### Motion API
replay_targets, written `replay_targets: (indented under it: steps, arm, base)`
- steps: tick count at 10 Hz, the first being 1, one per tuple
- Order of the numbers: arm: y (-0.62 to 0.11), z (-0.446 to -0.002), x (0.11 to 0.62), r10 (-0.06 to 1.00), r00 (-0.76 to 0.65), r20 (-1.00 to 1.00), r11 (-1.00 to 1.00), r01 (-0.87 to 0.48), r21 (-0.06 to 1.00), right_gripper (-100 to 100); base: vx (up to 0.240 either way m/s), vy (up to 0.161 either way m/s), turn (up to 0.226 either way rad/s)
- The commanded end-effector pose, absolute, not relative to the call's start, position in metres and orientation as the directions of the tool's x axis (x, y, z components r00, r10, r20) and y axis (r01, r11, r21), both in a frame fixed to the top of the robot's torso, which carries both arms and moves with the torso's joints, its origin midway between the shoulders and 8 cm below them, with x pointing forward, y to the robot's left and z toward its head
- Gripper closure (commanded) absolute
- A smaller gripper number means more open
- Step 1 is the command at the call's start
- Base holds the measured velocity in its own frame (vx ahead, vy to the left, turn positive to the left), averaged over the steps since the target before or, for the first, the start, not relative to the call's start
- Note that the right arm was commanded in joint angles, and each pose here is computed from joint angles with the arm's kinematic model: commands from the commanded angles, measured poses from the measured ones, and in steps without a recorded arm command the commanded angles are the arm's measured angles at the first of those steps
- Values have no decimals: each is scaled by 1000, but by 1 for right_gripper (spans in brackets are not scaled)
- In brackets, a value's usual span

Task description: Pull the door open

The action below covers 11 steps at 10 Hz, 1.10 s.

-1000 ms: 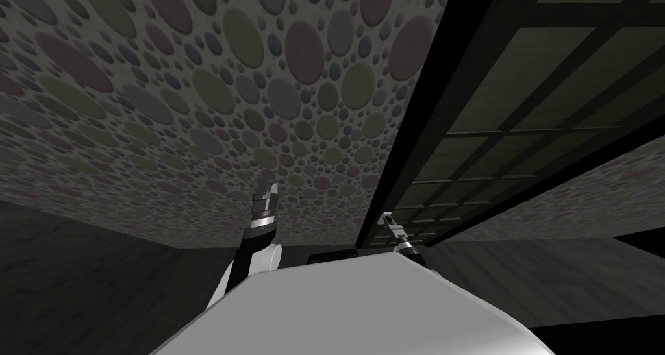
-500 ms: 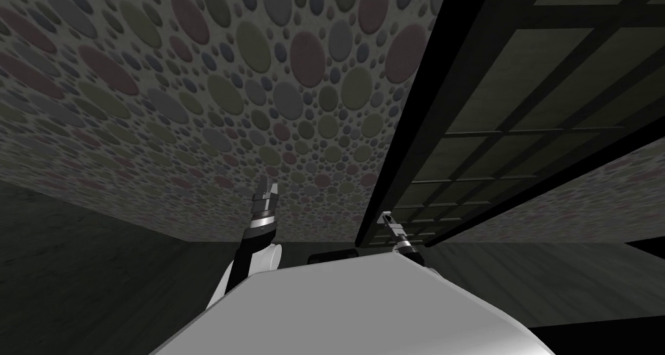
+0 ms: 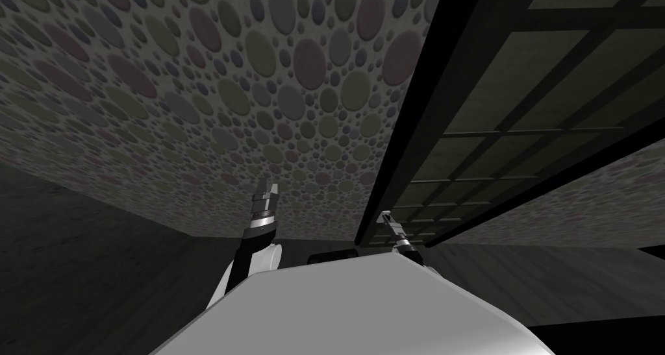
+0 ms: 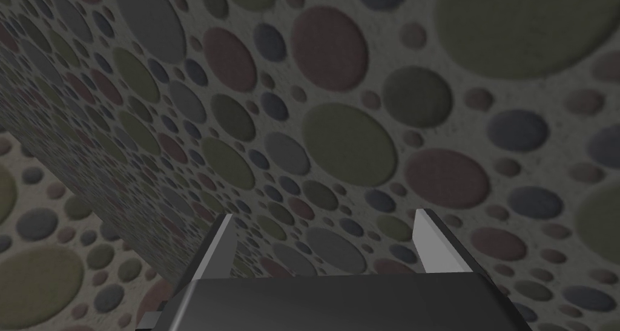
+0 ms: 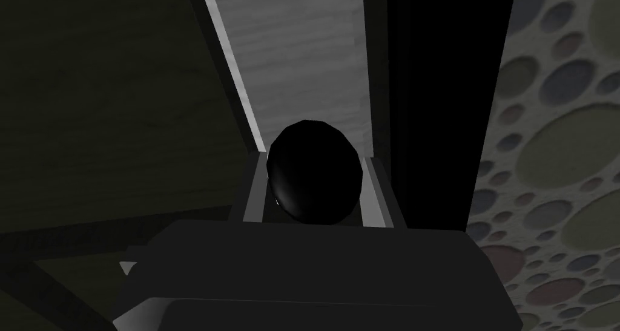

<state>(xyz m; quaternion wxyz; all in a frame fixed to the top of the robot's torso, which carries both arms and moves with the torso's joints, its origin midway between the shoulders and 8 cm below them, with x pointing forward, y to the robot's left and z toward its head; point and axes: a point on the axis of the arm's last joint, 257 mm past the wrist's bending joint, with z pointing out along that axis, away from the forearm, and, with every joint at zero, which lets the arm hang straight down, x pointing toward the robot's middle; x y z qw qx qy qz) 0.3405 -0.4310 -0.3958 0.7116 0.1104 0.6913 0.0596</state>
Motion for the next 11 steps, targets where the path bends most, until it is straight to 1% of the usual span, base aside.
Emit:
replay_targets:
  steps: [1,7,8,10,11]
  arm:
    - [-430,-396,341,286,42,-957,955,69,288,100]
    - [-429,-394,349,463,71,-883,881,69,468,100]
    - [-429,-394,349,469,72,-881,878,68,473,100]
    - [-429,-393,352,531,83,-843,842,66,536,100]
    - [-429,-393,352,535,83,-841,839,66,541,100]
  base:
    - [-45,-16,44]
    - [-56,-21,49]
    - [-34,-12,19]
    - [-30,-13,40]
    - [-31,-12,24]
